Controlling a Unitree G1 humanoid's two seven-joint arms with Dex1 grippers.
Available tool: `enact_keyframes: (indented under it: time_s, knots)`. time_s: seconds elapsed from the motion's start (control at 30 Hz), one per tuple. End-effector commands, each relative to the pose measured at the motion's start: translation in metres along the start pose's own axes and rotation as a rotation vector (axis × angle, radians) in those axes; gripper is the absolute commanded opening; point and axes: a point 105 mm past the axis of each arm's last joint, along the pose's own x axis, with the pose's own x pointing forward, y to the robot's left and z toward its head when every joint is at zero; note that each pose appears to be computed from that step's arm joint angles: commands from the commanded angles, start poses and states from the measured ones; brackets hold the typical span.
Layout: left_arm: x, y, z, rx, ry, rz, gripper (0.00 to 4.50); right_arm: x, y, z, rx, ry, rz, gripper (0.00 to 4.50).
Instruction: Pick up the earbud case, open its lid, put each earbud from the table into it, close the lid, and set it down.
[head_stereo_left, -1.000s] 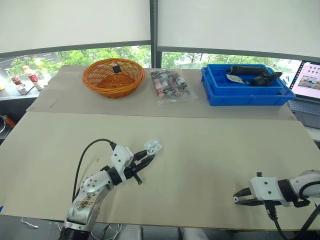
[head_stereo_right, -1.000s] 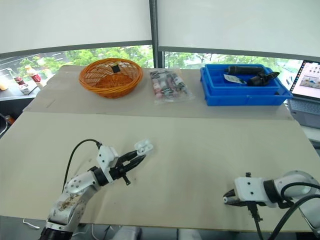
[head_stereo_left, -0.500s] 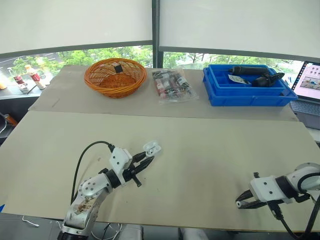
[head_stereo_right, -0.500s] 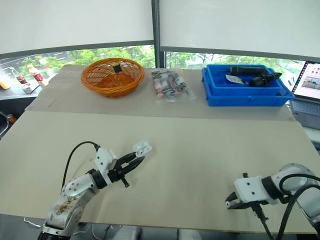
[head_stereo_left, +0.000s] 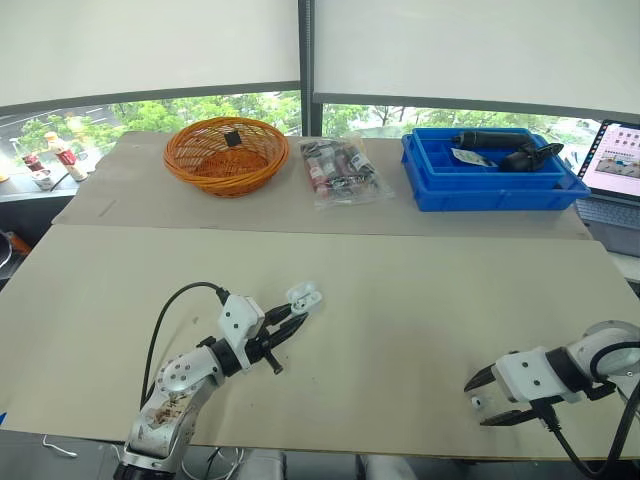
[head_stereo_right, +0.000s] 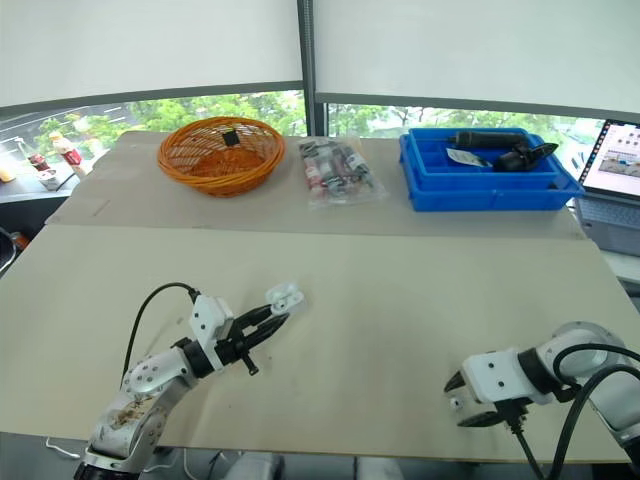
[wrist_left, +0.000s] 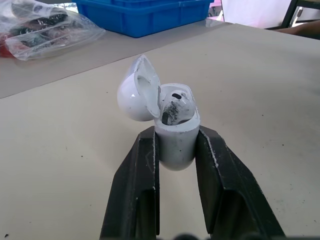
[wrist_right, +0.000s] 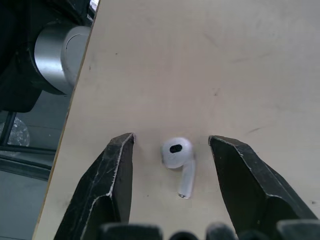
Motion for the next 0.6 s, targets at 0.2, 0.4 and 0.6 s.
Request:
enact_keyframes:
  time_s: [0.2,0.4,0.6]
  knots:
    - [0.000,-0.007,0.009,0.005,-0.026,-0.030,0.51,-0.021,-0.005,0.022,0.009,0.257,-0.135,2.73]
    - [0.003,-0.011,0.009,-0.003,-0.027,-0.043,0.51,-0.004,0.001,0.019,-0.005,0.329,-0.113,2.73]
    - [0.002,-0.010,0.009,-0.003,-0.026,-0.042,0.51,0.005,-0.004,0.009,-0.005,0.346,-0.106,2.73]
